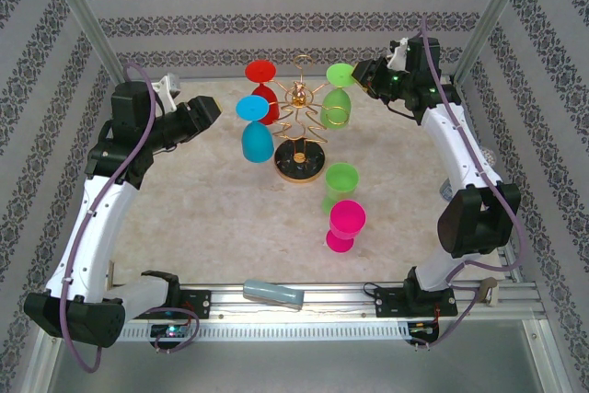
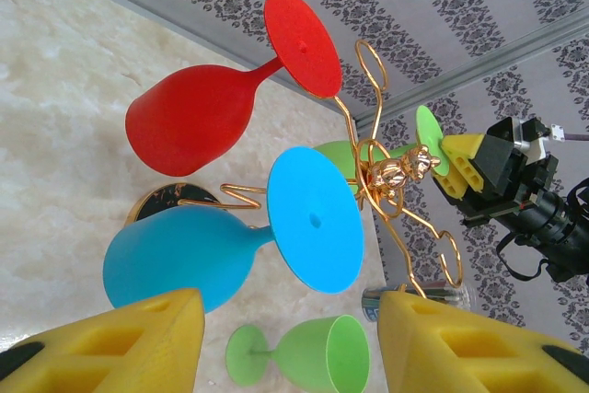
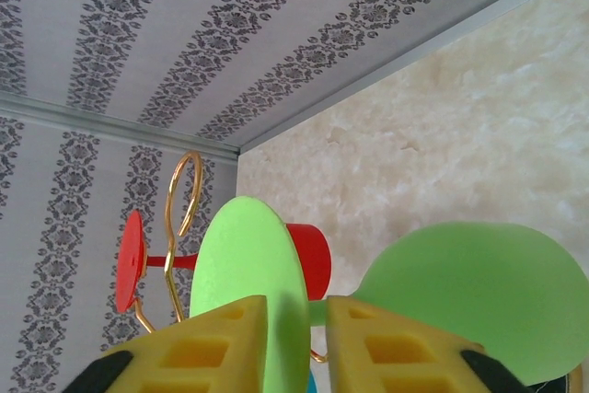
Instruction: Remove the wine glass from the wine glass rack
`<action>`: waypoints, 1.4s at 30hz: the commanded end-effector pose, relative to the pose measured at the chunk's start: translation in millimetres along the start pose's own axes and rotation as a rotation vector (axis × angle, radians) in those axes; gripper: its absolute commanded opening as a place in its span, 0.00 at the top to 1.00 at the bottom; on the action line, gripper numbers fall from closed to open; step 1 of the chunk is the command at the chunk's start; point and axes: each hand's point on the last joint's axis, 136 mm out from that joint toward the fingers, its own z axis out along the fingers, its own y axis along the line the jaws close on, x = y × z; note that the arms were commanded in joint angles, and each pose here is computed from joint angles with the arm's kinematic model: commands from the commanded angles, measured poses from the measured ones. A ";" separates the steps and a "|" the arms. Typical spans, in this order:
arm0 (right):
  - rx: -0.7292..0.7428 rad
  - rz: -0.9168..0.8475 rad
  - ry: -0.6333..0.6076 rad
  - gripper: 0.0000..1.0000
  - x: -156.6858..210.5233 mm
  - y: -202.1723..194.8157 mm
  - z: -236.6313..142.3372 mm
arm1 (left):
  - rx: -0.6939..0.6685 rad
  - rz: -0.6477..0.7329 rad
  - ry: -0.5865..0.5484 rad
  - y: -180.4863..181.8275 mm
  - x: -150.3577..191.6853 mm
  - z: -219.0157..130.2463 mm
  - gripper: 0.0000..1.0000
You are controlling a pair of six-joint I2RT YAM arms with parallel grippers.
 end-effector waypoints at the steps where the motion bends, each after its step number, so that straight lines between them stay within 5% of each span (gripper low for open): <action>1: -0.038 -0.020 0.001 0.80 -0.7 13.6 1.2 | 0.019 0.017 -0.053 -4.3 -10.3 -8.5 0.47; 16: -0.086 -0.004 -0.005 1.00 -1.5 29.0 -9.2 | 0.028 0.018 -0.072 -4.4 -11.8 -11.9 0.47; 42: -0.228 0.069 0.053 1.00 16.0 59.6 -12.4 | 0.043 0.020 -0.082 -5.8 -14.2 -12.6 0.46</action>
